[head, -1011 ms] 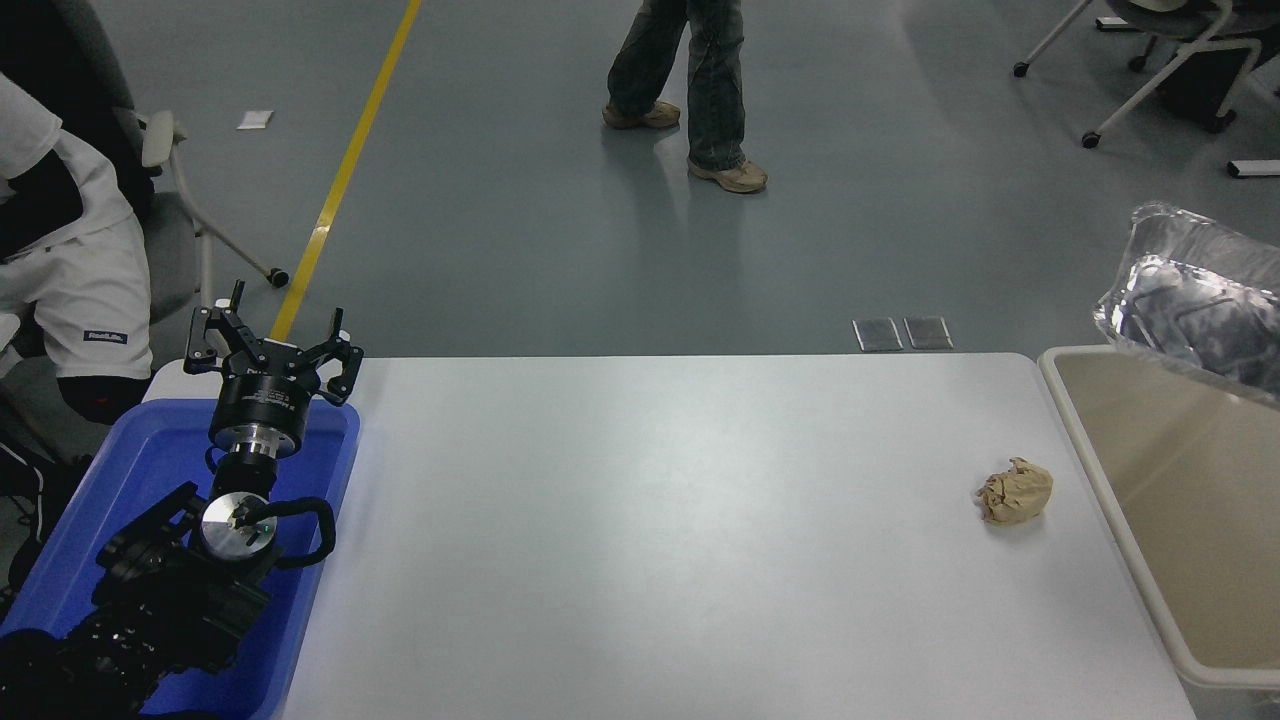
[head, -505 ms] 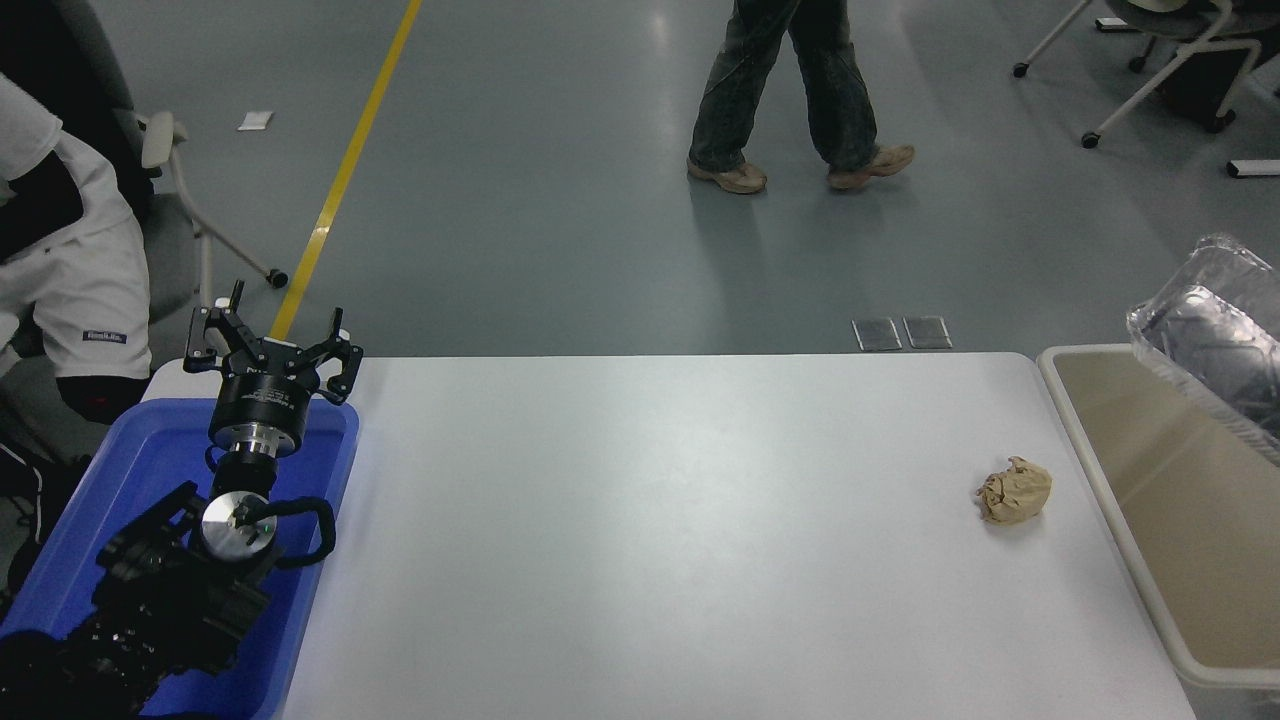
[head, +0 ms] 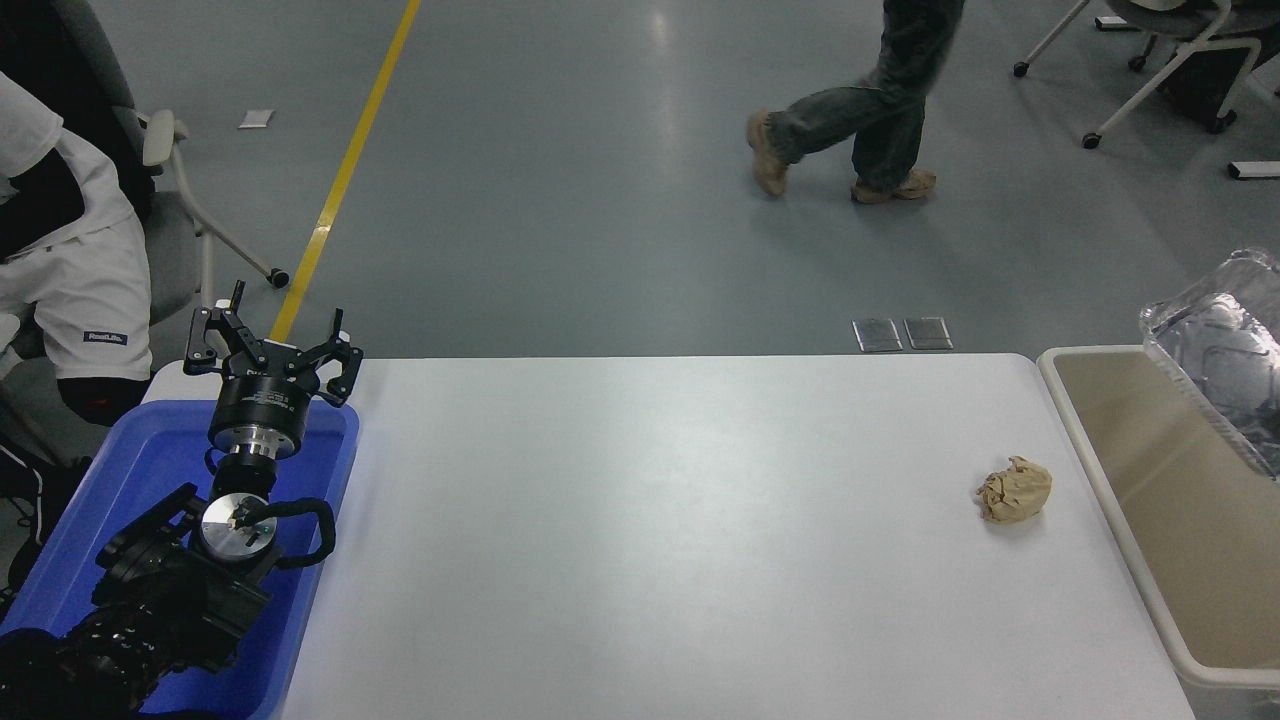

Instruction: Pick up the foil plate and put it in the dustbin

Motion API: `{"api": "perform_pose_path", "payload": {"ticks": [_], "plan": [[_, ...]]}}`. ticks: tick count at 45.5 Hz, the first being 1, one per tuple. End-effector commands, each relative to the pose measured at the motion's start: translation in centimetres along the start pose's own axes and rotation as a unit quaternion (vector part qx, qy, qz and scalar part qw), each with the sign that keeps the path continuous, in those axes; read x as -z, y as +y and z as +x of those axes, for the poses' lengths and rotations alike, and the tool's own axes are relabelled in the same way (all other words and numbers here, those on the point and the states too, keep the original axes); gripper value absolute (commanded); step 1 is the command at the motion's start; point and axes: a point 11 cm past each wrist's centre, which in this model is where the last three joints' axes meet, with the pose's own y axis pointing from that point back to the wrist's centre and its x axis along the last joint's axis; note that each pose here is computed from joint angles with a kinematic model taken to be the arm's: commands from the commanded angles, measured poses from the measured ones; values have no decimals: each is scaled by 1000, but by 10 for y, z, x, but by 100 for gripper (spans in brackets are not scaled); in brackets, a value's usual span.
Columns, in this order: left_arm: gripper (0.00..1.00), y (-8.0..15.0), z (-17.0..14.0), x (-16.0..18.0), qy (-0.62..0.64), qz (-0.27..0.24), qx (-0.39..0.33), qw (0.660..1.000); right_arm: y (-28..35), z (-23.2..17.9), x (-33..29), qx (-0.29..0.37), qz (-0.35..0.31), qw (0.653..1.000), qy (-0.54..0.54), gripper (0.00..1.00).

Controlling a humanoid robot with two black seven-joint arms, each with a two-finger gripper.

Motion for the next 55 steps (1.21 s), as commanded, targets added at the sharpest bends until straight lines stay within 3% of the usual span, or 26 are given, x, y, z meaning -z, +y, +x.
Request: {"api": "perform_pose_path", "payload": {"ticks": [1,21,55], "plan": [[99,0,0,0,0,0,0,1000,-27,-18,-25,-46,-8,996,-70,0],[99,0,0,0,0,0,0,1000,-61,-51,-32,-155,-31,984,-82,0],[99,0,0,0,0,0,0,1000,-74,-85,-51,-166,-52,980,-93,0]]}}
